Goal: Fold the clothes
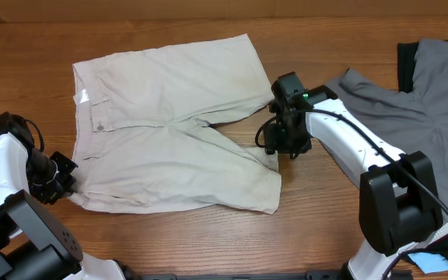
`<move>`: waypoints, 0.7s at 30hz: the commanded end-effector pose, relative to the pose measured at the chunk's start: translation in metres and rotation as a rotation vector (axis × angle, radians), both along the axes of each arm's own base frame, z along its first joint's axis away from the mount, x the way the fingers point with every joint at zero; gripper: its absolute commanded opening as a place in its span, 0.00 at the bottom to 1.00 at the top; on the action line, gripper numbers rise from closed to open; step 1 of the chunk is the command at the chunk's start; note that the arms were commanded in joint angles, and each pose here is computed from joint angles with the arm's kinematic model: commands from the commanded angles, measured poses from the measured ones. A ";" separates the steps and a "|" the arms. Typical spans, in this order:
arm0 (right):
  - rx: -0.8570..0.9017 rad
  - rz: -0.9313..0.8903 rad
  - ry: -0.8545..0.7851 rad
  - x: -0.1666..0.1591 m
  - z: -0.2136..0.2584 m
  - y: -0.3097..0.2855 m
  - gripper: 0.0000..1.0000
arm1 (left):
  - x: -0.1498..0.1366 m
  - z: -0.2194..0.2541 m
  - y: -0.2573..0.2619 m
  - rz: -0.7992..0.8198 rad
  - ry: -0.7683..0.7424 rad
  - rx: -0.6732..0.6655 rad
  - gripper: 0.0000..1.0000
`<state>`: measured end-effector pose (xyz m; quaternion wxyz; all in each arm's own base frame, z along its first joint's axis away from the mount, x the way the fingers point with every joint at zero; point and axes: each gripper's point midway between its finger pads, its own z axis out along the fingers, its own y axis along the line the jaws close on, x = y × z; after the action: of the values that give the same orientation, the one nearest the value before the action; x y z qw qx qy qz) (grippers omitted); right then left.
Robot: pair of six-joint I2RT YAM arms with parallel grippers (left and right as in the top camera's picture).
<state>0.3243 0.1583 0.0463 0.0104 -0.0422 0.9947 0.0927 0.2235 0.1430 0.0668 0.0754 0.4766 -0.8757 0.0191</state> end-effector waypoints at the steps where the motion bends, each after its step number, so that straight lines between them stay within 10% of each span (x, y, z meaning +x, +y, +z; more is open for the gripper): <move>1: -0.031 -0.077 -0.016 0.003 -0.009 -0.007 0.53 | -0.002 0.005 0.011 0.007 0.008 0.047 0.07; 16: 0.071 -0.073 -0.027 -0.001 -0.031 0.007 0.41 | -0.002 0.005 0.011 0.006 0.008 0.047 0.08; 21: 0.066 -0.075 -0.017 -0.004 -0.032 0.006 0.04 | -0.002 0.005 0.011 0.006 0.008 0.047 0.08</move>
<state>0.3207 0.1641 0.0143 0.0230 -0.0056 0.9924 0.1207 0.2225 0.1448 0.0667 0.0755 0.4764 -0.8759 0.0132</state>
